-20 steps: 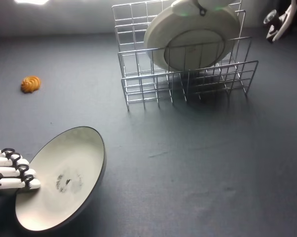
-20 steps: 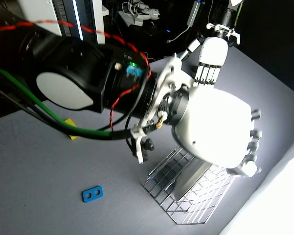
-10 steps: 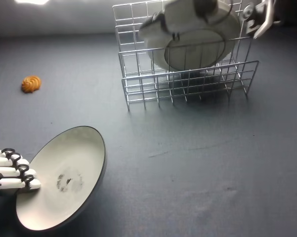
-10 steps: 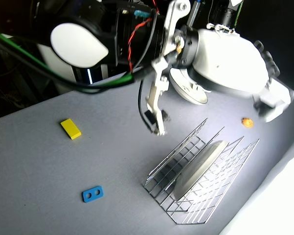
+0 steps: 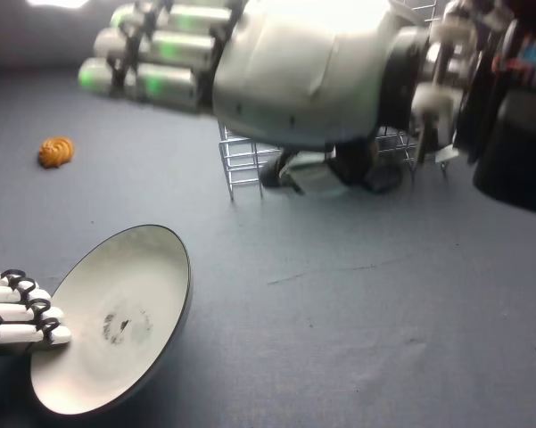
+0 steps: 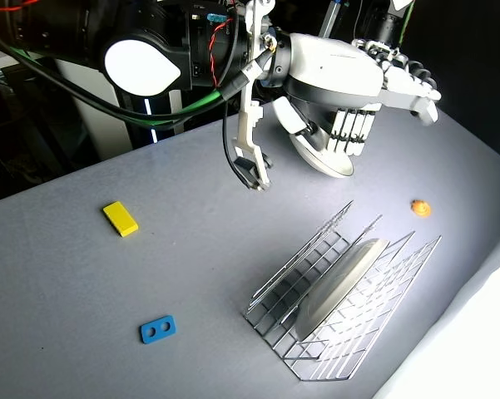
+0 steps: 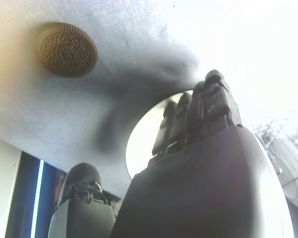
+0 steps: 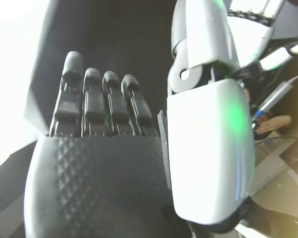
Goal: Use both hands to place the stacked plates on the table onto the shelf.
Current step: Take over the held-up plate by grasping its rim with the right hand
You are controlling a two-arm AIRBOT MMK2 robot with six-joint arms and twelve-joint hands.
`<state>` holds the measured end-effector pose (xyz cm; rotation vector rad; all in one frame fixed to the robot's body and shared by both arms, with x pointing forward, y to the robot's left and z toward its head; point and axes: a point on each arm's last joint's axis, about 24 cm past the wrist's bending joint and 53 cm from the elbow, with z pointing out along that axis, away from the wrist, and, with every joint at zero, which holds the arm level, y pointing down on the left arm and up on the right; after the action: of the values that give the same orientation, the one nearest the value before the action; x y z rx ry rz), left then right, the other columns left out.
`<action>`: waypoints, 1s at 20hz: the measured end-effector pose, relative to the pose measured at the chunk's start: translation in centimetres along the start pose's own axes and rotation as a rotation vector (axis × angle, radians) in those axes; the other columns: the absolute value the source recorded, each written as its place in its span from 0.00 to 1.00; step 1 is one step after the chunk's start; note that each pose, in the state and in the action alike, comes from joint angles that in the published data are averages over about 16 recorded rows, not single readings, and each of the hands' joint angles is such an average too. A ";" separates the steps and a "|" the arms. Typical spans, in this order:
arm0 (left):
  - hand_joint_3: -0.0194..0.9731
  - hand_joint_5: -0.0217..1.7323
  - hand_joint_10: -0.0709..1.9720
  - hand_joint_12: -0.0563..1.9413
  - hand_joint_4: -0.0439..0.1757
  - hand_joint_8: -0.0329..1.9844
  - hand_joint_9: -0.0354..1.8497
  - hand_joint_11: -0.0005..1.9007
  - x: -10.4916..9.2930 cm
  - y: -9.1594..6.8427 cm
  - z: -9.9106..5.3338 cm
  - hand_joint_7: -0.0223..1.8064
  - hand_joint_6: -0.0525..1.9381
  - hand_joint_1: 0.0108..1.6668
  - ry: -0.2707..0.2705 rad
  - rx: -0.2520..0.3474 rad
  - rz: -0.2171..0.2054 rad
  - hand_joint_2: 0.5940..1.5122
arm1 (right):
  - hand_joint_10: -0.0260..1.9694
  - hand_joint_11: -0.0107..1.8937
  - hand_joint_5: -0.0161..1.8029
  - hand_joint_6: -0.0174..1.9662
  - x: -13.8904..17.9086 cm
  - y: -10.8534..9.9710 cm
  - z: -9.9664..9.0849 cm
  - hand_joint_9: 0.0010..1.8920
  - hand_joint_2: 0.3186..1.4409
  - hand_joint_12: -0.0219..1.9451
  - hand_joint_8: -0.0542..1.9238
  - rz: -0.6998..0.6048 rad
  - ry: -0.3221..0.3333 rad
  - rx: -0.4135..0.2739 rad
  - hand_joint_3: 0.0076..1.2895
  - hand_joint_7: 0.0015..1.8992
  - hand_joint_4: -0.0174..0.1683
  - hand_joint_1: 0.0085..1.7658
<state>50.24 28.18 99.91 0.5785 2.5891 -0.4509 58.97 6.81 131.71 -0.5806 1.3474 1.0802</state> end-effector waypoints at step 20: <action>0.04 0.03 0.02 0.03 0.19 0.01 0.01 0.01 0.2 0.3 -0.1 0.01 0.02 0.01 0.007 -0.004 -0.001 0.53 | 0.02 0.02 0.02 0.02 11.1 3.5 2.1 0.01 0.54 0.03 0.03 0.064 0.225 -0.146 0.01 0.00 0.11 0.62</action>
<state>50.14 28.54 99.84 0.5783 2.5967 -0.4447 55.56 13.22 122.41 -0.7903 1.4979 1.1992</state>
